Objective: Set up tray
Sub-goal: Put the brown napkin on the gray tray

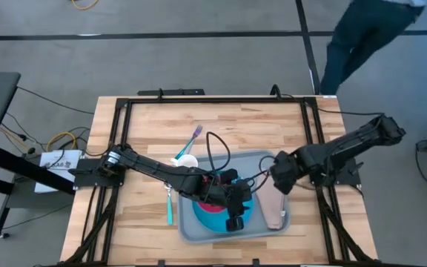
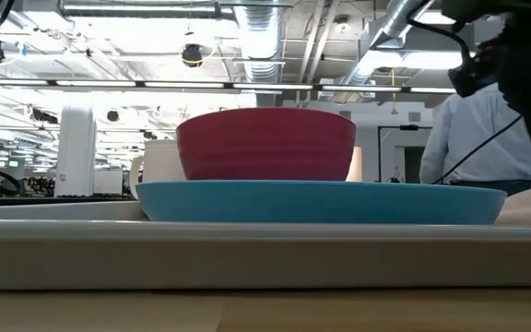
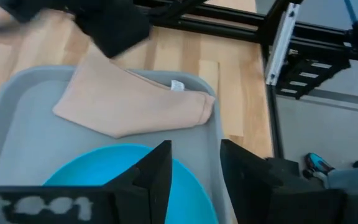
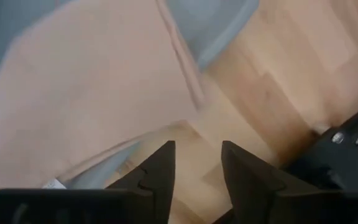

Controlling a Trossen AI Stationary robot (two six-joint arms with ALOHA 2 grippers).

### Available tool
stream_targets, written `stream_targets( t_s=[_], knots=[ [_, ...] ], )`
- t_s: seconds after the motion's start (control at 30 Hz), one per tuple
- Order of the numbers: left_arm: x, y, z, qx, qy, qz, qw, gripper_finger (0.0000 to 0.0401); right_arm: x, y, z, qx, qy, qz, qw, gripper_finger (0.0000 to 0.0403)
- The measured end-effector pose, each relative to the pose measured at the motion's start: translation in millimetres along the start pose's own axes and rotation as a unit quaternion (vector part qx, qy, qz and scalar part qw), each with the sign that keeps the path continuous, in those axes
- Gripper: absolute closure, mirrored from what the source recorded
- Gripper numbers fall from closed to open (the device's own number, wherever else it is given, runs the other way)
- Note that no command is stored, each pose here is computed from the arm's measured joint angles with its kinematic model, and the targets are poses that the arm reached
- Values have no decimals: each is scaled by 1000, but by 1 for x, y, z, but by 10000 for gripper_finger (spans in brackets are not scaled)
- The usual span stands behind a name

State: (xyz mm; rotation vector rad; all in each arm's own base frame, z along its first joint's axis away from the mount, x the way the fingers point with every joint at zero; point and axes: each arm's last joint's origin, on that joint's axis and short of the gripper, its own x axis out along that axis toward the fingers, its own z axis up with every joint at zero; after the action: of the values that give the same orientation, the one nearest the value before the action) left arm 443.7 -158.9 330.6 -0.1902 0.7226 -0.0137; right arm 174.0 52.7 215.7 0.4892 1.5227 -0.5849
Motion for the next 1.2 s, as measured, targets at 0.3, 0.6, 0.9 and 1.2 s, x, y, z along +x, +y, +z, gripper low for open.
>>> stream_targets(
  t_s=[0.3,0.6,0.9,1.2],
  knots=[
    [0,-2,-1,-18,16,-37,999,277,-12,-29,1,15,-56,64,996,214],
    [0,-3,-1,-45,19,-40,998,277,43,-39,-10,142,-77,162,973,195],
    [0,-3,-1,-69,20,-40,997,277,58,-42,-13,184,-63,150,969,209],
    [0,-3,-1,-69,27,-53,996,277,58,-43,-11,233,-91,137,959,205]
  ],
)
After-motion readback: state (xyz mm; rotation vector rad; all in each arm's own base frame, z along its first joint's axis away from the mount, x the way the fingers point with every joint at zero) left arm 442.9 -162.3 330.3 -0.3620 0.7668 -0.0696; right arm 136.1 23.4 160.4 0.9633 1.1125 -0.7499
